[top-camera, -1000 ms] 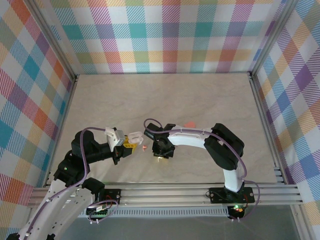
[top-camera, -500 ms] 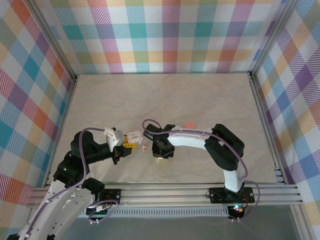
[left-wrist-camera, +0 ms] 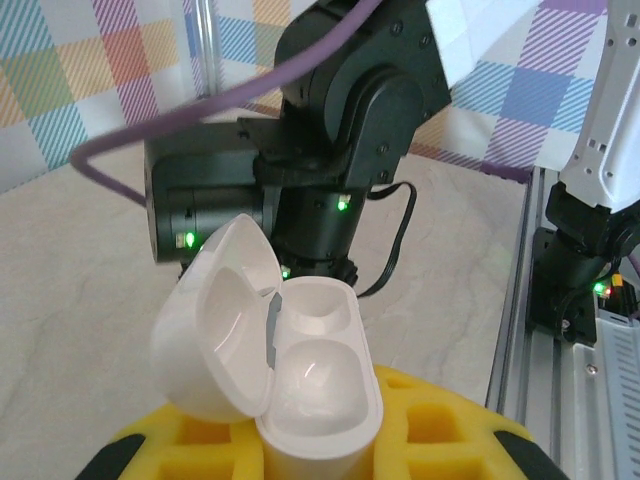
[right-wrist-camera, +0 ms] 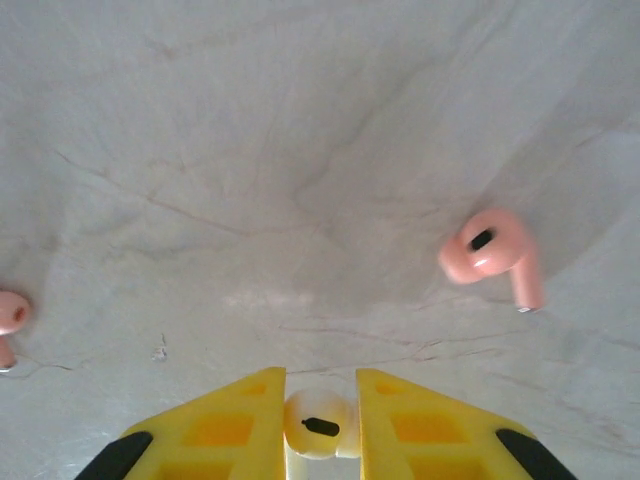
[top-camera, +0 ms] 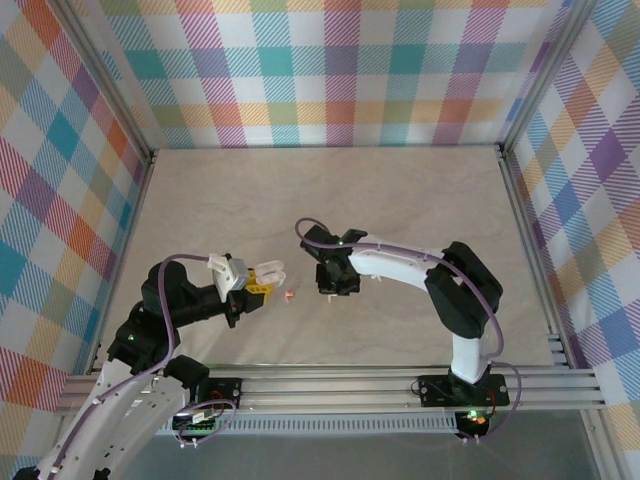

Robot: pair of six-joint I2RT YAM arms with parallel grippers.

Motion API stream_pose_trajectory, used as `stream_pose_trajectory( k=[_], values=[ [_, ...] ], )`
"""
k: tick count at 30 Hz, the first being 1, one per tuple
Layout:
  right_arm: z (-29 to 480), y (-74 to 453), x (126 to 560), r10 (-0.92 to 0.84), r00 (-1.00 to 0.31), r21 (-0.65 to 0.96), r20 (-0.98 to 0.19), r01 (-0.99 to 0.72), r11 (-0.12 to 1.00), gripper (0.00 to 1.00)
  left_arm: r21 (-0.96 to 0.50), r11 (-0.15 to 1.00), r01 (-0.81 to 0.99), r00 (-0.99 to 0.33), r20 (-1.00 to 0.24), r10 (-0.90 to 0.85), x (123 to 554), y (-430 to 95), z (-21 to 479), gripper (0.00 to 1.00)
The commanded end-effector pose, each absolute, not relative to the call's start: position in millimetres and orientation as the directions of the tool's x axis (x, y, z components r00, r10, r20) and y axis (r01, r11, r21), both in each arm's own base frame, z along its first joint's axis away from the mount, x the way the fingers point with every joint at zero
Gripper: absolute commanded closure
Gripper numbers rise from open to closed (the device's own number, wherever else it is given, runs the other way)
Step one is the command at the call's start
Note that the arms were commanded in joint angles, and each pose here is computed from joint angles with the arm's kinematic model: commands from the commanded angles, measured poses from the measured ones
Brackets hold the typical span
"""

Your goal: Insert wireless bluetooth earbuds into charging case

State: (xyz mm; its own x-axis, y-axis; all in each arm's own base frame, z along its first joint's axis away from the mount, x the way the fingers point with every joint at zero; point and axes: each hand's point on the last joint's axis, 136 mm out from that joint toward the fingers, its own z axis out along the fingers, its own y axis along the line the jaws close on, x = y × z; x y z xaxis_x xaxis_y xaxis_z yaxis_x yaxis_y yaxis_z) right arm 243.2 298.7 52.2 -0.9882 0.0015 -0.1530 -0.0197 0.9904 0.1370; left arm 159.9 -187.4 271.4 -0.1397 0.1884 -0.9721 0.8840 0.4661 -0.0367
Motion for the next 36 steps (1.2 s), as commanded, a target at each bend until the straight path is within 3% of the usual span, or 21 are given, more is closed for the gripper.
stream_pose_trajectory(
  k=[1, 9, 20, 27, 36],
  values=[
    [92.1, 292.1, 258.5, -0.064, -0.961, 0.128, -0.268, -0.101, 0.987, 0.78, -0.041, 0.455, 0.889, -0.107, -0.987, 0.121, 166.6, -193.7, 283.0, 1.00],
    [162.5, 282.4, 278.5, -0.091, -0.867, 0.137, -0.489, -0.179, 0.974, 0.79, -0.127, 0.455, 0.882, -0.168, -0.984, 0.051, 189.8, -206.3, 289.0, 1.00],
    [265.5, 280.3, 290.2, -0.066, -0.640, 0.204, -0.766, -0.338, 0.919, 0.80, -0.162, 0.495, 0.854, -0.181, -0.983, -0.009, 223.8, -218.7, 285.6, 1.00],
    [307.2, 287.3, 291.6, -0.058, -0.509, 0.203, -0.859, -0.442, 0.874, 0.80, -0.142, 0.464, 0.874, -0.140, -0.989, -0.039, 235.8, -236.7, 298.9, 1.00],
    [340.2, 304.5, 284.5, -0.039, -0.440, 0.234, -0.897, -0.549, 0.803, 0.81, -0.118, 0.440, 0.890, -0.119, -0.993, -0.024, 253.1, -261.0, 300.3, 1.00]
  ],
)
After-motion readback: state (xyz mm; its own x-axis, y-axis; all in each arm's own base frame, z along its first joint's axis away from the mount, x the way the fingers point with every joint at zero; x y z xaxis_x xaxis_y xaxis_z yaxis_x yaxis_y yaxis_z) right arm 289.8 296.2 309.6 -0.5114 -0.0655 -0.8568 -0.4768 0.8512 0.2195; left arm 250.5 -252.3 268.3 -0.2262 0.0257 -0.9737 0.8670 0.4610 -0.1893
